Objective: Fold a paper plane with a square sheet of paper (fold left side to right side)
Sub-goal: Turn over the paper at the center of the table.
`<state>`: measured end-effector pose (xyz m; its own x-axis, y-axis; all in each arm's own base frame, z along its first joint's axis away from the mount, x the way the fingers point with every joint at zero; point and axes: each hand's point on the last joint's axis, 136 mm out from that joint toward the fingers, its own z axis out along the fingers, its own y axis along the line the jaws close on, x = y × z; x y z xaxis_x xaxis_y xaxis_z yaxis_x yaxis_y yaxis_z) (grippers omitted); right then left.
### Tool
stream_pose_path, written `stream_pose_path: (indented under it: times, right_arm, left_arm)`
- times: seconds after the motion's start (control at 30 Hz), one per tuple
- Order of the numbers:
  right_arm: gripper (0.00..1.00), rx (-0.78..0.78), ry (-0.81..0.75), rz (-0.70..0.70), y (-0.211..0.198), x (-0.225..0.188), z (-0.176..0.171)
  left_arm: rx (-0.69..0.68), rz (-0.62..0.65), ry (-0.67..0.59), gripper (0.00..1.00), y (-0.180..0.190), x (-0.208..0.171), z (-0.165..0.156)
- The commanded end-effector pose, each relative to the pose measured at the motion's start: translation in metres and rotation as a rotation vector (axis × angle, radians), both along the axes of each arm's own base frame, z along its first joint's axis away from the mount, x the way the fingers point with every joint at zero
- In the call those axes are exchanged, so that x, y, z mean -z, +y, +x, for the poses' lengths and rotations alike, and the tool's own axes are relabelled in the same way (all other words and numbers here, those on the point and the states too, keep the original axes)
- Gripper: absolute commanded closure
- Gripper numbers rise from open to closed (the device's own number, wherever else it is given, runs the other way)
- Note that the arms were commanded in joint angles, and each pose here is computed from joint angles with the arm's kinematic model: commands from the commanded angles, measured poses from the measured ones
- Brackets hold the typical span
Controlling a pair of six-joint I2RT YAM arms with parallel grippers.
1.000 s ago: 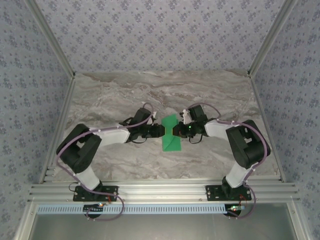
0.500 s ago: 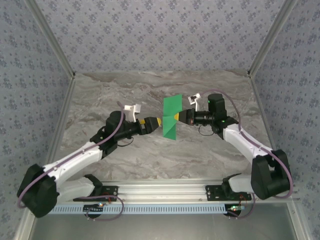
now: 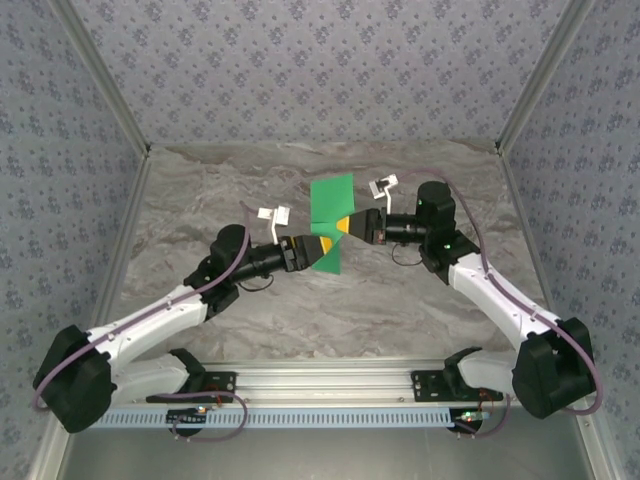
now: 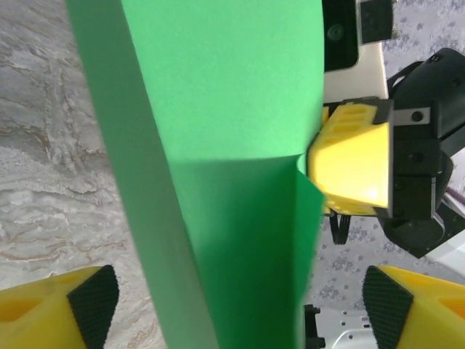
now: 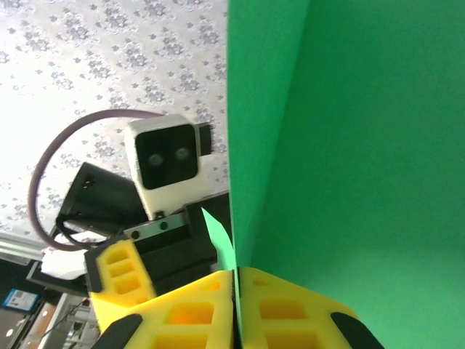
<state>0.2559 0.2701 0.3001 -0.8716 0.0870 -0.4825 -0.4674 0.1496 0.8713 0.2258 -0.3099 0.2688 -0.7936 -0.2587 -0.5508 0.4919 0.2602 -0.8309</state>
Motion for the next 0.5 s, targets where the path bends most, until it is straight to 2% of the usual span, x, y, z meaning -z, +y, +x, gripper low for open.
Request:
stream_pose_path:
  times: [0.0,0.2,0.47]
  right_arm:
    - [0.9,-0.007,-0.042,0.056,0.003,-0.03,-0.004]
    - [0.89,-0.001,-0.014,0.083,0.003,-0.035,-0.004]
    - [0.85,0.019,0.028,0.064,0.003,-0.022,-0.001]
  left_arm:
    - [0.038,-0.103,-0.082,0.19,-0.007,-0.039,-0.006]
    - [0.03,-0.136,-0.096,0.48,-0.006,-0.05,-0.008]
    - [0.034,-0.145,-0.112,0.78,-0.005,-0.057,-0.014]
